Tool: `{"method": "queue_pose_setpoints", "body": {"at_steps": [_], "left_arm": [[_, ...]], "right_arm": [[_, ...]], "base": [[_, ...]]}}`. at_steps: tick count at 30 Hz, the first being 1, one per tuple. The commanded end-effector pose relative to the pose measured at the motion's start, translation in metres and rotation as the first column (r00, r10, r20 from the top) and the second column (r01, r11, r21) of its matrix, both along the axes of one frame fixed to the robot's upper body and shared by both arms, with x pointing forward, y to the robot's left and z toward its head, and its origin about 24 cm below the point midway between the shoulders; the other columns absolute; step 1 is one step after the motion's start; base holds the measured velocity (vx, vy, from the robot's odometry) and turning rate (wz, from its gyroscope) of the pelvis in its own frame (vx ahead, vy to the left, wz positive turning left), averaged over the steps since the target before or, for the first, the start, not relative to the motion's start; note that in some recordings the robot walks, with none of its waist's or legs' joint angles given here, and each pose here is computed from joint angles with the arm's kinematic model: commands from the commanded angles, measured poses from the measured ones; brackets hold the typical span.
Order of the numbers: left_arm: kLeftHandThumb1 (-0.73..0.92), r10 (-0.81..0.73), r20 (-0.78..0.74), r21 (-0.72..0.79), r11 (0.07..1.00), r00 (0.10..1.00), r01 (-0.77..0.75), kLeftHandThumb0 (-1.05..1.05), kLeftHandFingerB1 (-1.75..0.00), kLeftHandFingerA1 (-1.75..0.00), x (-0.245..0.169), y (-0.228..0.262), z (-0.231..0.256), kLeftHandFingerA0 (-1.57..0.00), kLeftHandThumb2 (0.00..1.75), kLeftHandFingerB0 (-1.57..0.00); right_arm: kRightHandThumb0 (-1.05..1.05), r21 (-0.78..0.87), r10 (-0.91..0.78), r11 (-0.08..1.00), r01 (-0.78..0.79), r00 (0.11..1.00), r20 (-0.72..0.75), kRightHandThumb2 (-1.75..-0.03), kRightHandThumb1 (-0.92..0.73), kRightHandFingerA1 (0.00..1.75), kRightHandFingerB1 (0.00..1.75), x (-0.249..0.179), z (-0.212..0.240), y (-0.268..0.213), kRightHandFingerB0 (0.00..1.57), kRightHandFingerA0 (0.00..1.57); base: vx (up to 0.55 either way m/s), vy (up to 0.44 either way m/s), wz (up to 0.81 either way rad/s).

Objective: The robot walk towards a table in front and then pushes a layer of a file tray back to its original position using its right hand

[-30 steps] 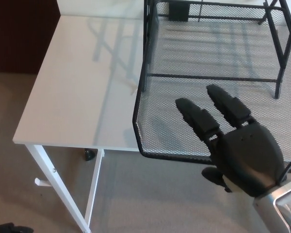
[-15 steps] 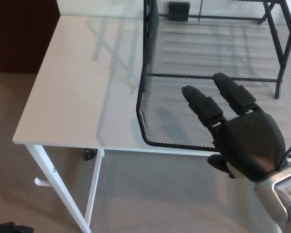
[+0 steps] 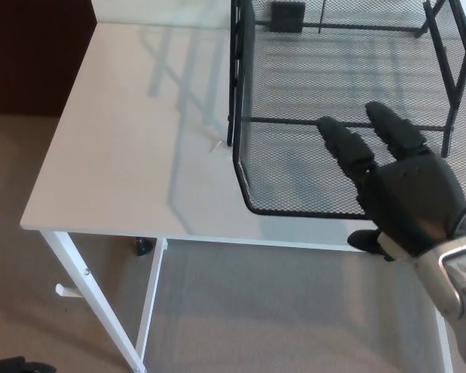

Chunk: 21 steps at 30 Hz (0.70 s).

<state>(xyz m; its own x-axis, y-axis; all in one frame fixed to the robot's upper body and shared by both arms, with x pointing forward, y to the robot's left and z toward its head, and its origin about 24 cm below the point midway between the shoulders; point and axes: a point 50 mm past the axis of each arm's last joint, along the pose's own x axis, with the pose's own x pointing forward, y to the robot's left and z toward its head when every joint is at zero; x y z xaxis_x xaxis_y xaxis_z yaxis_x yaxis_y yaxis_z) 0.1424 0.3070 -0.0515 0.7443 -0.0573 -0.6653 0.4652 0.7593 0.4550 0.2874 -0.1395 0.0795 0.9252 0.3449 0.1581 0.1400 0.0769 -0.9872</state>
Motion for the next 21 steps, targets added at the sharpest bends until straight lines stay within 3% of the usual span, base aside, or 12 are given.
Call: {"method": "queue_pose_setpoints", "body": {"at_steps": [1,2,3,5,6,7,9,10,17,18,21], "left_arm": [[0.52,0.001,-0.015,0.037,0.999,1.000,-0.001,-0.48,-0.33,-0.37,-0.001,0.006,0.002,-0.52,0.56,-0.39],[0.52,0.001,-0.015,0.037,0.999,1.000,-0.001,-0.48,-0.33,-0.37,-0.001,0.006,0.002,-0.52,0.56,-0.39],[0.52,0.001,-0.016,0.038,0.999,1.000,-0.001,-0.47,-0.33,-0.37,0.000,0.006,0.002,-0.52,0.56,-0.38],[0.52,0.001,-0.019,0.039,0.999,1.000,0.000,-0.47,-0.33,-0.37,0.000,0.007,0.002,-0.52,0.56,-0.38],[0.52,-0.006,-0.020,0.049,0.999,1.000,0.007,-0.48,-0.33,-0.37,0.001,0.006,0.002,-0.52,0.56,-0.38],[0.52,-0.006,-0.022,0.048,0.999,1.000,0.007,-0.50,-0.33,-0.37,0.001,0.006,0.003,-0.52,0.56,-0.38],[0.52,-0.008,-0.026,0.043,0.999,1.000,0.009,-0.50,-0.33,-0.36,0.001,0.006,0.003,-0.51,0.57,-0.38],[0.52,-0.012,-0.020,0.043,0.999,1.000,0.013,-0.49,-0.33,-0.37,0.002,0.005,0.003,-0.52,0.56,-0.38],[0.52,-0.014,-0.018,0.045,0.999,1.000,0.014,-0.50,-0.33,-0.37,0.003,0.005,0.004,-0.52,0.57,-0.38],[0.52,-0.016,-0.015,0.045,0.999,1.000,0.017,-0.49,-0.33,-0.37,0.004,0.004,0.004,-0.52,0.56,-0.39],[0.52,-0.015,-0.014,0.043,0.999,1.000,0.016,-0.49,-0.33,-0.37,0.005,0.004,0.005,-0.52,0.56,-0.39]], "right_arm": [[-0.68,0.014,-0.048,0.999,0.048,0.999,0.015,-0.71,-0.41,0.00,0.08,0.012,0.005,-0.007,0.00,0.00],[-0.68,0.014,-0.048,0.999,0.048,0.999,0.015,-0.71,-0.41,0.00,0.08,0.013,0.005,-0.007,0.00,0.00],[-0.58,0.016,-0.049,0.999,0.049,0.999,0.017,-0.56,-0.52,0.00,0.06,0.014,0.007,-0.006,0.00,0.00],[-0.58,0.019,-0.051,0.999,0.051,0.998,0.021,-0.56,-0.52,0.00,0.06,0.017,0.009,-0.005,0.00,0.00],[-0.59,0.015,-0.053,0.998,0.053,0.998,0.027,-0.57,-0.52,0.00,0.04,0.018,0.011,-0.005,0.00,0.00],[-0.70,0.008,-0.052,0.999,0.052,0.998,0.035,-0.76,-0.41,0.03,0.10,0.020,0.013,-0.004,0.00,0.00],[-0.67,0.009,-0.050,0.999,0.050,0.997,0.057,-0.76,-0.40,0.07,0.15,0.025,0.016,-0.001,0.00,0.00],[-0.72,0.011,-0.054,0.999,0.053,0.996,0.067,-0.75,-0.42,0.00,0.10,0.028,0.018,0.001,0.00,0.00],[-0.73,-0.009,-0.065,0.998,0.066,0.995,0.071,-0.76,-0.44,0.00,0.08,0.034,0.021,0.008,0.00,0.00],[-0.63,-0.006,-0.068,0.998,0.069,0.995,0.076,-0.75,-0.39,0.06,0.14,0.035,0.022,0.014,0.00,0.00],[-0.63,-0.017,-0.079,0.997,0.081,0.994,0.075,-0.74,-0.40,0.04,0.11,0.039,0.024,0.020,0.00,0.00]], "base": [[0.00,0.000,0.00],[0.00,0.000,0.00],[0.00,0.000,0.00],[0.00,0.000,0.00],[0.00,0.000,0.00],[0.00,0.000,0.00],[0.00,0.000,0.00],[0.00,0.000,0.00],[0.00,0.000,0.00],[0.00,0.000,0.00],[0.00,0.000,0.00]]}}
